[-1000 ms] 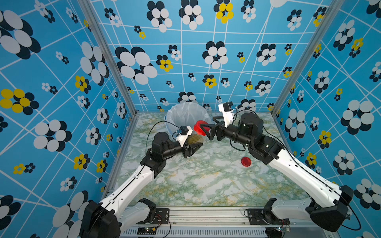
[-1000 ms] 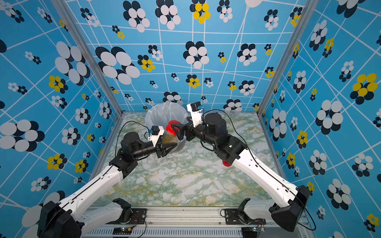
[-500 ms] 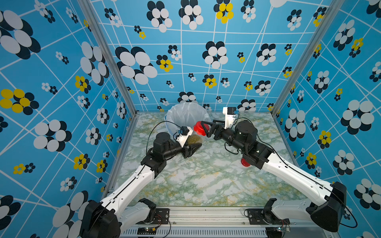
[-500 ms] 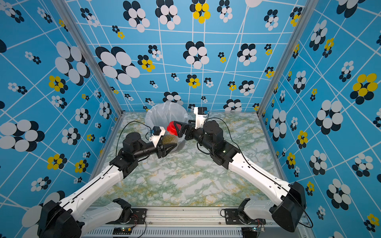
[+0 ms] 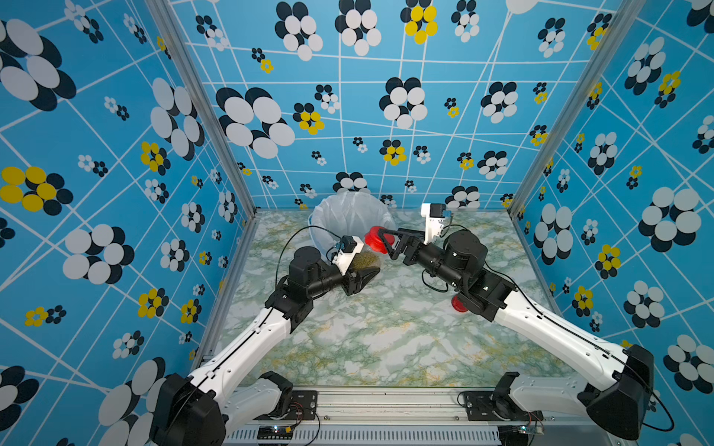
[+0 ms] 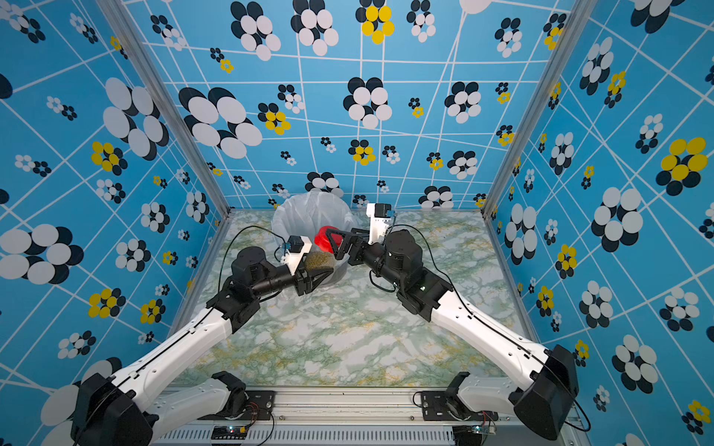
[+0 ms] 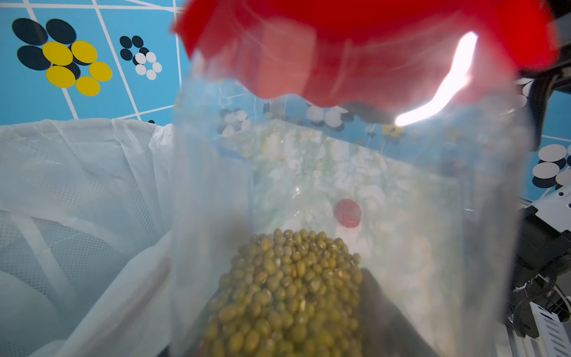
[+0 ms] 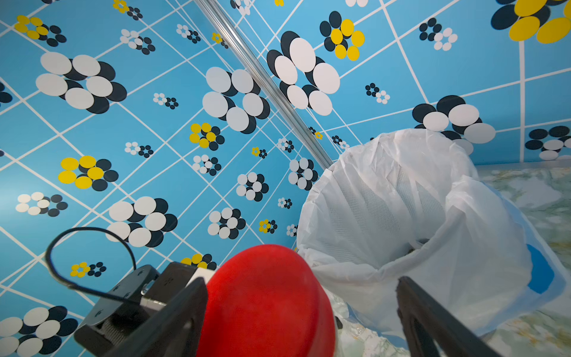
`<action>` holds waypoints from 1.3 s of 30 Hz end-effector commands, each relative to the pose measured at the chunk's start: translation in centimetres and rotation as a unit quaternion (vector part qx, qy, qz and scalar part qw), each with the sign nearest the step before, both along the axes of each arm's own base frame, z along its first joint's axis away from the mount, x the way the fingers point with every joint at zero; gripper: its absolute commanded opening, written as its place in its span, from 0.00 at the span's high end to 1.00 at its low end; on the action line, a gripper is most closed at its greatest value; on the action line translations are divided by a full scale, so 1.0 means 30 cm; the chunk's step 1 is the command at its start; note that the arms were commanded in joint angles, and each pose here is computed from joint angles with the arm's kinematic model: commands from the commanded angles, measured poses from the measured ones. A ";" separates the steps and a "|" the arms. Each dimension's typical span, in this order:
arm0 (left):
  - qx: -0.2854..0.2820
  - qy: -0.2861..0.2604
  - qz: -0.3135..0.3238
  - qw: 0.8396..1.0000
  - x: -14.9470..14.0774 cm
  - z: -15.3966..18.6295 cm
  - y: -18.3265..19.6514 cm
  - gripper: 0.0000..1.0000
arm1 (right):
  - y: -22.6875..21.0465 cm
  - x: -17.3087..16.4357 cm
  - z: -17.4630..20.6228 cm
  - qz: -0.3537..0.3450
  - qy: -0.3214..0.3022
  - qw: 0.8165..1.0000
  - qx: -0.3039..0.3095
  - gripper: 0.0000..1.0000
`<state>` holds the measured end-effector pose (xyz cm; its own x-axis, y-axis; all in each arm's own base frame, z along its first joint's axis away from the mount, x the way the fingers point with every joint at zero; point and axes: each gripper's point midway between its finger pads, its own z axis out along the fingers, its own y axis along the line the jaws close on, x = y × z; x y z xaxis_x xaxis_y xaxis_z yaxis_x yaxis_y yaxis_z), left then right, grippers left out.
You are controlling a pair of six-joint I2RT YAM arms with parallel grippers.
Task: Empty moldy mung beans from jars
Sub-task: Unscrew the lid from the jar.
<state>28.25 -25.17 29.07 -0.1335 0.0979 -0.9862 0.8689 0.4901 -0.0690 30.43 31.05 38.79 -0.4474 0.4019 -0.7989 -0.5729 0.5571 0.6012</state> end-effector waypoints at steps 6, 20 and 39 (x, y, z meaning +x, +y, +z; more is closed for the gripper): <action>0.000 -0.038 -0.009 0.999 -0.012 0.077 -0.024 0.73 | 0.062 -0.031 -0.003 0.051 0.013 0.999 -0.005 0.08; 0.011 -0.036 -0.005 0.999 -0.003 0.064 -0.029 0.73 | 0.071 -0.033 -0.022 0.057 0.003 0.998 -0.028 0.51; -0.014 -0.040 -0.037 0.998 -0.028 0.074 -0.025 0.73 | -0.045 -0.033 0.131 0.090 -0.077 0.993 -0.028 0.50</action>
<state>27.38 -26.30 28.78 -0.0974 0.1526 -0.9835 0.8977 0.4400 -0.0206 28.86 32.12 38.72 -0.4842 0.2340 -0.8431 -0.7164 0.4472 0.5355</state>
